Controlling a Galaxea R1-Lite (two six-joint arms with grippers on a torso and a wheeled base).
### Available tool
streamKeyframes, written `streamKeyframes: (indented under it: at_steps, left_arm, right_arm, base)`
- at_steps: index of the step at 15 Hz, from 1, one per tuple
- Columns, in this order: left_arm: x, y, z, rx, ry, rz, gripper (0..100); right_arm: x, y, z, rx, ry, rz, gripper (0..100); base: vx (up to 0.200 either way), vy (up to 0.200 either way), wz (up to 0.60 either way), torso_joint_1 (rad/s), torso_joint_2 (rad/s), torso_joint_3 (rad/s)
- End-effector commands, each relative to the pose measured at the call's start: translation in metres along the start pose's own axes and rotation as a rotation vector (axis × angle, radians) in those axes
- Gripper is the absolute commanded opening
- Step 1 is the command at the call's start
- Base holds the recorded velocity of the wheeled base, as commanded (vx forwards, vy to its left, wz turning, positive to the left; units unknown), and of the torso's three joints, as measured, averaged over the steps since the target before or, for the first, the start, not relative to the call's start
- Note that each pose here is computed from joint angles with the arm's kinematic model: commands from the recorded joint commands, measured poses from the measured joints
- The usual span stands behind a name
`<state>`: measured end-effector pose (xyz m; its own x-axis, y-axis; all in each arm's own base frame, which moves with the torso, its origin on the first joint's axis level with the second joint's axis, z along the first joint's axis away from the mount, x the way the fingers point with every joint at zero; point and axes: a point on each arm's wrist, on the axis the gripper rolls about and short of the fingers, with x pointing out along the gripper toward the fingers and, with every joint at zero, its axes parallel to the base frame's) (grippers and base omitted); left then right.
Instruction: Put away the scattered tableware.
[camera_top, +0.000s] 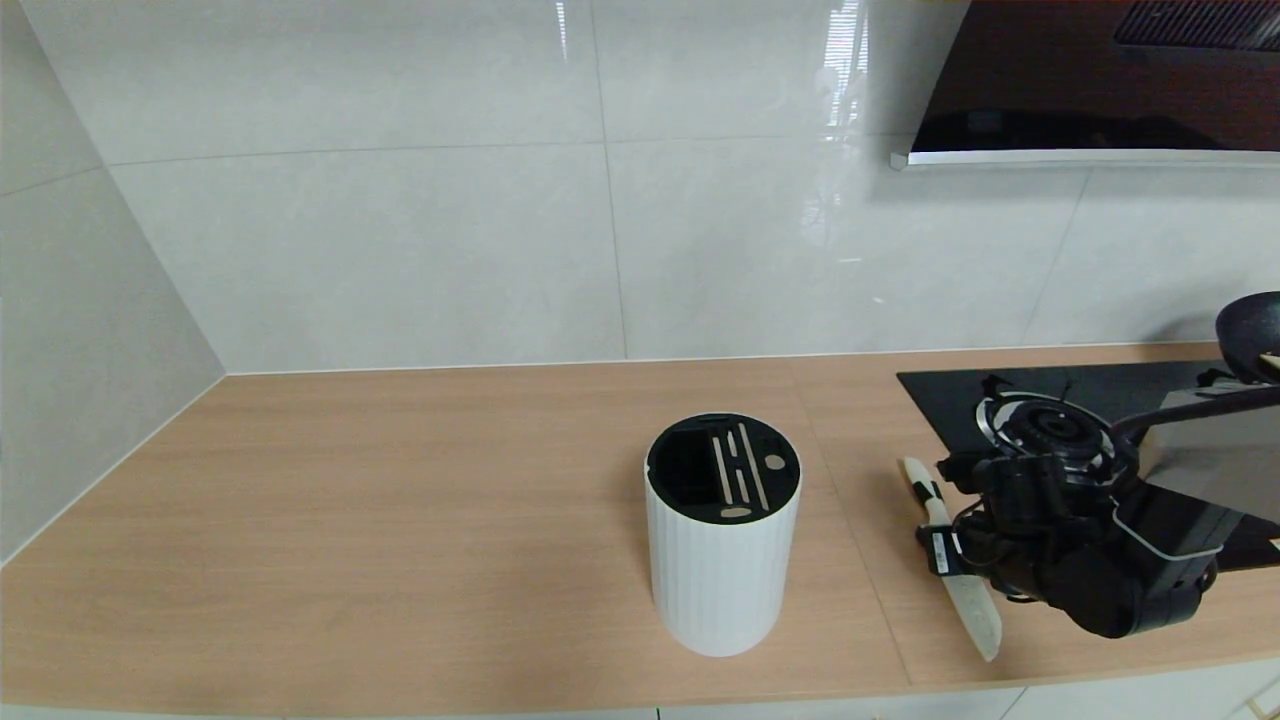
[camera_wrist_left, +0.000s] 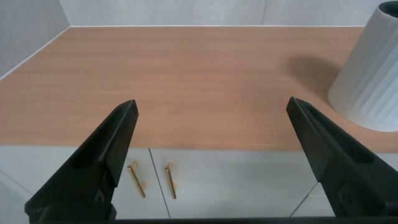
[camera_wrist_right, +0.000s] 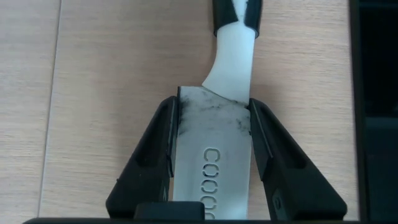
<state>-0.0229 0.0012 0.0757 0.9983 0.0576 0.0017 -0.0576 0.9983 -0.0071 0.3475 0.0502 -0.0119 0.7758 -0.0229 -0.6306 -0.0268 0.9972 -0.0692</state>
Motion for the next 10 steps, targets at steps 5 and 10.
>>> streamKeyframes:
  at_steps: [5,10]
  left_arm:
    - [0.0,0.0,0.003,-0.002,-0.015,0.01,100]
    - [-0.002,-0.007,0.129,0.011,-0.049,-0.286,100]
  right_arm:
    - [-0.09,-0.012,0.07,0.051,-0.302,-0.016,0]
    - [-0.187,0.0,0.139,0.053,-0.51,0.061,0]
  base:
    - [0.0,0.0,0.0,0.0,0.0,0.0]
    - [0.0,0.0,0.0,0.0,0.0,0.0]
